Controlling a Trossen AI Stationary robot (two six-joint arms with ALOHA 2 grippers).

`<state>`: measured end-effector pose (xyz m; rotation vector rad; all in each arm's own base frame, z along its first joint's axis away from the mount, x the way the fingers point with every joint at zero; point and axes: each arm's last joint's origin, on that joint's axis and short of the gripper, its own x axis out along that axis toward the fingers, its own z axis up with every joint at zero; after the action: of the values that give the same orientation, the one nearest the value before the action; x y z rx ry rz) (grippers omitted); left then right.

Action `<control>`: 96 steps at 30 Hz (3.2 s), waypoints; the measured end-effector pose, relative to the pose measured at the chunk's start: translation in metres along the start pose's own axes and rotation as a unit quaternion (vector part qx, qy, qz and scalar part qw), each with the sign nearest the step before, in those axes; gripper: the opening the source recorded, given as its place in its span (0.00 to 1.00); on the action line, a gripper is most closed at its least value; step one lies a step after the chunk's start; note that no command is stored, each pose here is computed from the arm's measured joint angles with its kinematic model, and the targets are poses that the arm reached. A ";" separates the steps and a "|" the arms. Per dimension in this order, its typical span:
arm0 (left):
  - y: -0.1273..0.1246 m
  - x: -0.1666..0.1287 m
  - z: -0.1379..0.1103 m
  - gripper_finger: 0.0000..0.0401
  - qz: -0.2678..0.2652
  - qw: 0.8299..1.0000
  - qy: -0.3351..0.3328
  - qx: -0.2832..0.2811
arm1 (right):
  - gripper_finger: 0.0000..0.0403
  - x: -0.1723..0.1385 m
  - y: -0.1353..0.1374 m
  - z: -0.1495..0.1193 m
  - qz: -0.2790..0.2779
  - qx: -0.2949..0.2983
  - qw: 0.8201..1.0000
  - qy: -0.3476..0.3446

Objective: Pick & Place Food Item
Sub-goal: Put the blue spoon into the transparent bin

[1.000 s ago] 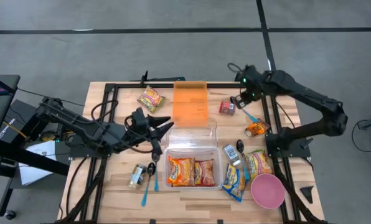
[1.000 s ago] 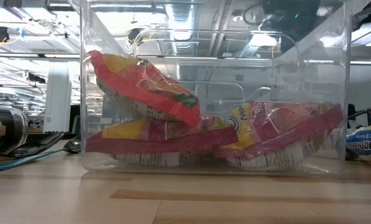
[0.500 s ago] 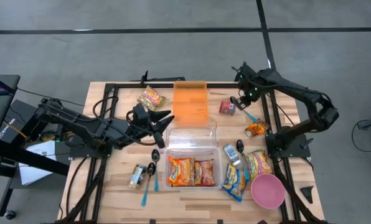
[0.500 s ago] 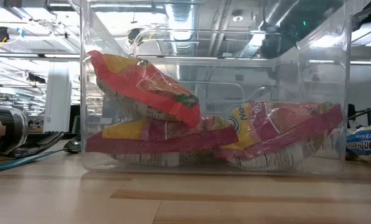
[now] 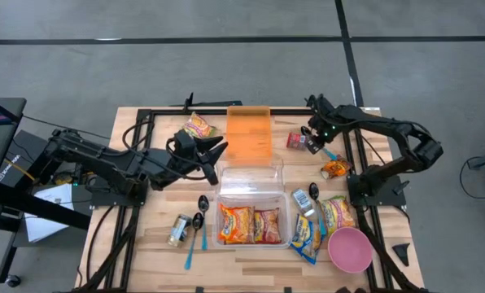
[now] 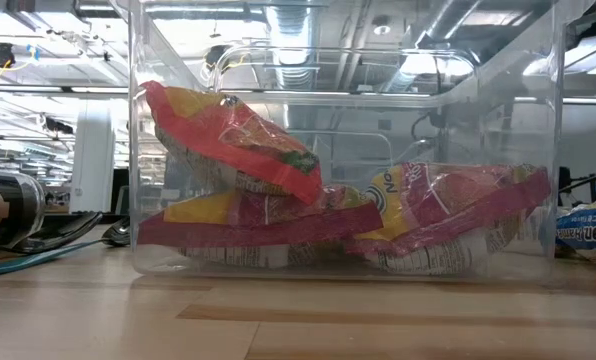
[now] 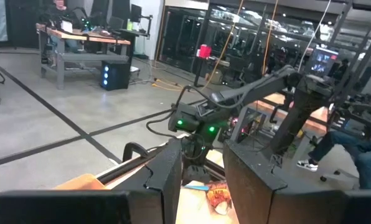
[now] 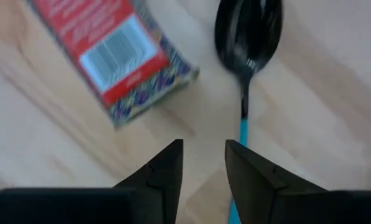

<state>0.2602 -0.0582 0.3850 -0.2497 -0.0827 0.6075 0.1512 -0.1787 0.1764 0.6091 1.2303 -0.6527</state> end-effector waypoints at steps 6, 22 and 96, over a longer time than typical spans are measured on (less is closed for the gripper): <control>0.000 0.000 0.000 0.28 -0.003 0.999 0.001 -0.032 | 0.29 0.013 -0.009 0.000 -0.004 0.007 1.000 -0.008; -0.001 0.000 0.000 0.28 -0.009 0.998 0.001 -0.064 | 0.29 0.027 -0.021 0.006 -0.037 0.004 0.999 -0.007; -0.006 -0.005 0.000 0.28 -0.042 0.996 0.009 -0.080 | 0.00 0.011 -0.017 -0.002 -0.021 0.023 1.000 -0.002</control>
<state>0.2598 -0.0655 0.3862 -0.4041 -0.1233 0.5157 0.1396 -0.1899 0.1640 0.6205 1.2303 -0.7183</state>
